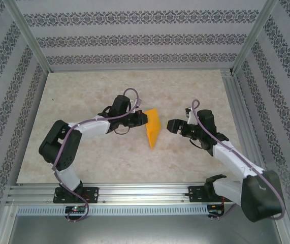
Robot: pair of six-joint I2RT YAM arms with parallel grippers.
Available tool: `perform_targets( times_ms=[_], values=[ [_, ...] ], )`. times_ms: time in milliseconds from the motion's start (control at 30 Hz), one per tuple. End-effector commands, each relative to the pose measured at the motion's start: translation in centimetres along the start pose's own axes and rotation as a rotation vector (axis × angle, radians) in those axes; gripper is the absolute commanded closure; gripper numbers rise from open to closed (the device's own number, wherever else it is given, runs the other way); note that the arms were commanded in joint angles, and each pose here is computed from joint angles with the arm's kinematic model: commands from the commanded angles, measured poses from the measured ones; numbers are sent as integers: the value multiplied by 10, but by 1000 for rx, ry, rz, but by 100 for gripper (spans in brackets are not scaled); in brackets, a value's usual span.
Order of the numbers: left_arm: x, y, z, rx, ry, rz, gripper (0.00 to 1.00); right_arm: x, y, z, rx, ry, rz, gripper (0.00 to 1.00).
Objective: Fold a paper plane with a square sheet of paper (fold left side to right side)
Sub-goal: Fold the wing for the fifth time at the center of the table.
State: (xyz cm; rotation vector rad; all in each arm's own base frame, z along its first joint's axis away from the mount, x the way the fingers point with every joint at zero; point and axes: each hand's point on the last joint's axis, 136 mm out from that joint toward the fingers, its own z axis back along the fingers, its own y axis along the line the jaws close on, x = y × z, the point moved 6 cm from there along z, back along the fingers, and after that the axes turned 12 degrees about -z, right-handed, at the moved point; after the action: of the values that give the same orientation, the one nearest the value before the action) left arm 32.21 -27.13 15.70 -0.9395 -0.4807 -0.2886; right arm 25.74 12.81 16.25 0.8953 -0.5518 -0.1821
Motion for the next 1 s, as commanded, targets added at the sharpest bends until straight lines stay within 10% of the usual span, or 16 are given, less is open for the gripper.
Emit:
perform_targets(
  times_ms=[0,967],
  values=[
    [-8,-12,16,-80,32,-81,94,14,26,-7,191,46,44,19],
    [-16,-36,31,-257,65,-163,97,14,29,-38,368,238,24,65]
  ],
)
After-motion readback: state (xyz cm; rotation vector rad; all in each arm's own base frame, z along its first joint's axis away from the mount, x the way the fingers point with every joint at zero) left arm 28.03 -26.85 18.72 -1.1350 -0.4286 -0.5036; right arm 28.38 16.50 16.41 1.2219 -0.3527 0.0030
